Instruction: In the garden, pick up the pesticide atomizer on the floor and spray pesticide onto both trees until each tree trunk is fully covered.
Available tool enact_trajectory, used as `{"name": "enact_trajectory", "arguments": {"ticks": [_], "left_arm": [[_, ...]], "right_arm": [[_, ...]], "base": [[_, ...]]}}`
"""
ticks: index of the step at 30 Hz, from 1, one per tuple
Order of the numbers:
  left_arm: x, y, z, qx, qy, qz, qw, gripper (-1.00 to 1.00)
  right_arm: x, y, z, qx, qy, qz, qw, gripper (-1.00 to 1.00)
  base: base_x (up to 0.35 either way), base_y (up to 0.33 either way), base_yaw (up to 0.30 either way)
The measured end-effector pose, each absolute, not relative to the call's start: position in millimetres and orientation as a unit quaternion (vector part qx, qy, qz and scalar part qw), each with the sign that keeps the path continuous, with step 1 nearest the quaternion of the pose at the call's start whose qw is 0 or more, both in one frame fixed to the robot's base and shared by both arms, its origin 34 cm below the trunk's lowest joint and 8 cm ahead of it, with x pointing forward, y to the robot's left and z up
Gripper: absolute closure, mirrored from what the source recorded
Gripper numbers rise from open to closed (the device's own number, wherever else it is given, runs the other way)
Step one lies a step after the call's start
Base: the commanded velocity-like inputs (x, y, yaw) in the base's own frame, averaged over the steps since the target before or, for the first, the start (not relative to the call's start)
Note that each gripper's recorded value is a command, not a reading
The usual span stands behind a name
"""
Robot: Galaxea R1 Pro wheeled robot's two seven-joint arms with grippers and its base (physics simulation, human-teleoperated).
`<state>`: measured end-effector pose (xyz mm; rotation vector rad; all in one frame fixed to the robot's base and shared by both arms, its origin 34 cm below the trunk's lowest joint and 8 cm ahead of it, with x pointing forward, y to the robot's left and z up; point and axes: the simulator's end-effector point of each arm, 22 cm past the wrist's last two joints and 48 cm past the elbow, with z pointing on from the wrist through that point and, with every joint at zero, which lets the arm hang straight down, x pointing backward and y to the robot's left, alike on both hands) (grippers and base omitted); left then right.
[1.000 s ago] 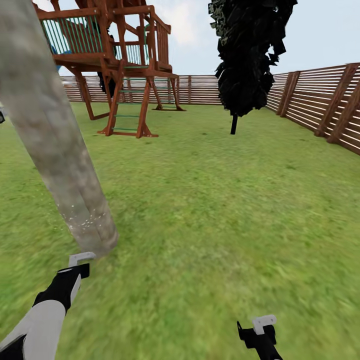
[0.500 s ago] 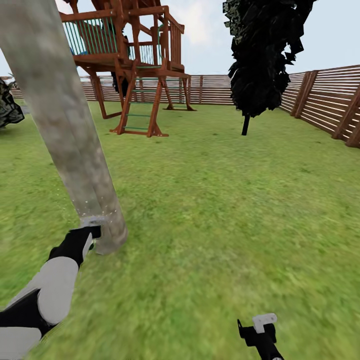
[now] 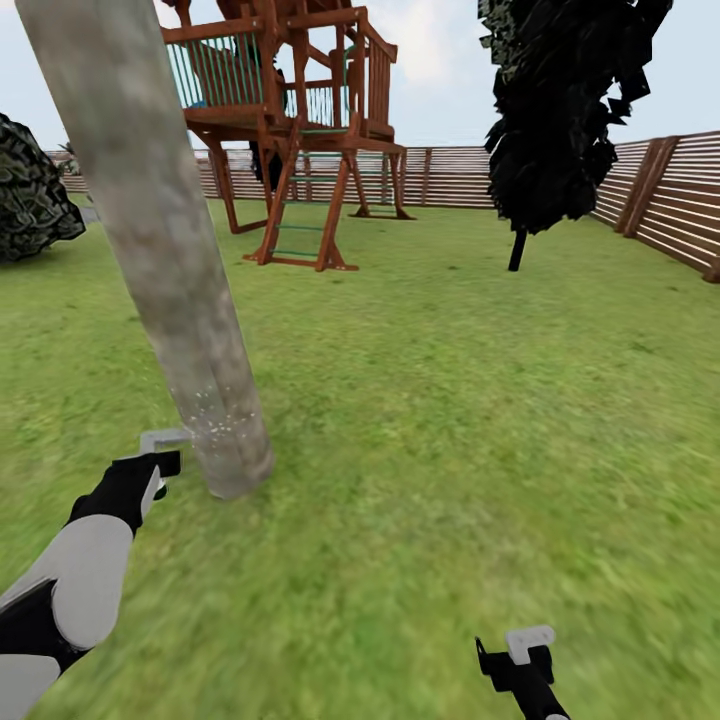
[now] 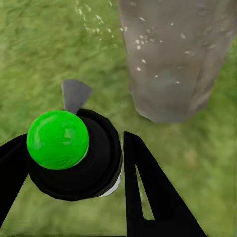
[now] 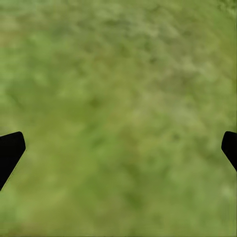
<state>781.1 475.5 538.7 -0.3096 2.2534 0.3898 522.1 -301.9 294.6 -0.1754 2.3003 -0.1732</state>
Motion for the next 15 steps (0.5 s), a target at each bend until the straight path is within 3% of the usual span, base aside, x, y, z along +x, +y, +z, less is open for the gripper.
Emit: {"name": "enact_trajectory", "arguments": {"ticks": [8, 15], "left_arm": [[786.0, 474.4, 550.7, -0.126, 0.884, 0.159, 0.421, 1.0], [784.8, 476.1, 551.3, -0.127, 0.883, 0.165, 0.42, 1.0]], "right_arm": [[521.8, -302.1, 294.4, -0.069, 0.91, -0.069, 0.402, -1.0], [521.6, -302.0, 294.4, -0.07, 0.91, -0.069, 0.402, -1.0]], "base": [[0.006, -0.258, 0.011], [0.163, -0.247, 0.039]]}}
